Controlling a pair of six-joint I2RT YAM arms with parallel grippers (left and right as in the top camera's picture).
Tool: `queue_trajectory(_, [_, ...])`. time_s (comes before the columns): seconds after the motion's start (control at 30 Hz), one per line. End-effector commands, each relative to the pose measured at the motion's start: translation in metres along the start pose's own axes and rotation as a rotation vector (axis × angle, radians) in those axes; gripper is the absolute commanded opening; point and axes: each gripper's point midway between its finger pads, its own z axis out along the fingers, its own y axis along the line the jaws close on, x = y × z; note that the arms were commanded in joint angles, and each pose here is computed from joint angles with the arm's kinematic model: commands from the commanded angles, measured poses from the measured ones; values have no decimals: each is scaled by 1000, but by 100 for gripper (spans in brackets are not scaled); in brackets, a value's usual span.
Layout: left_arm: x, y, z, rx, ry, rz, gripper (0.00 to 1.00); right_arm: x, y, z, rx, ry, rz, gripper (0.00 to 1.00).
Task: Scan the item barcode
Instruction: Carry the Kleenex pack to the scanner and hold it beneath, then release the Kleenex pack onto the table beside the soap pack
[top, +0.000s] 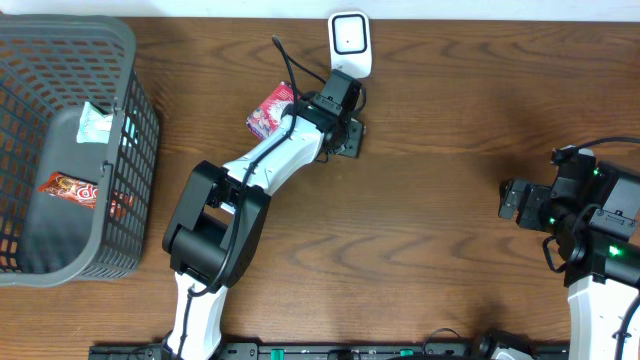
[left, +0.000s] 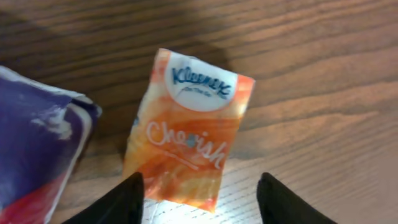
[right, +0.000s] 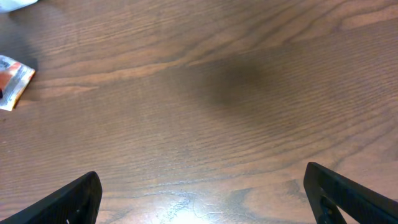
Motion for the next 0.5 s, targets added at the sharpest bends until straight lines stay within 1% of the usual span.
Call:
queue_trajectory(0.0, [-18,-15,-28,75,-56,4,63,-5,-2,-3,8,-12,10,99])
queue_trajectory(0.1, [-40,-21,-69,120,-140,4,64,-5,-2,-3,8,-12,10,99])
queue_trajectory(0.2, [-66,-18,-127,135,-268,-3,66,-5,-2,-3,8,-12,10,99])
queue_trajectory(0.23, [-75,-13,-151,136,-320,-10,71,-5,-2,-3,8,-12,10,99])
queue_trajectory(0.27, [-82,-8,-173,135,-367,-17,72,-5,-2,-3,8,-12,10,99])
queue_trajectory(0.37, [-100,23,-244,99,-523,-62,74,-5,-2,-3,8,-12,10,99])
queue_trajectory(0.47, [-107,70,-304,3,-662,-134,75,-5,-2,-3,7,-12,10,99])
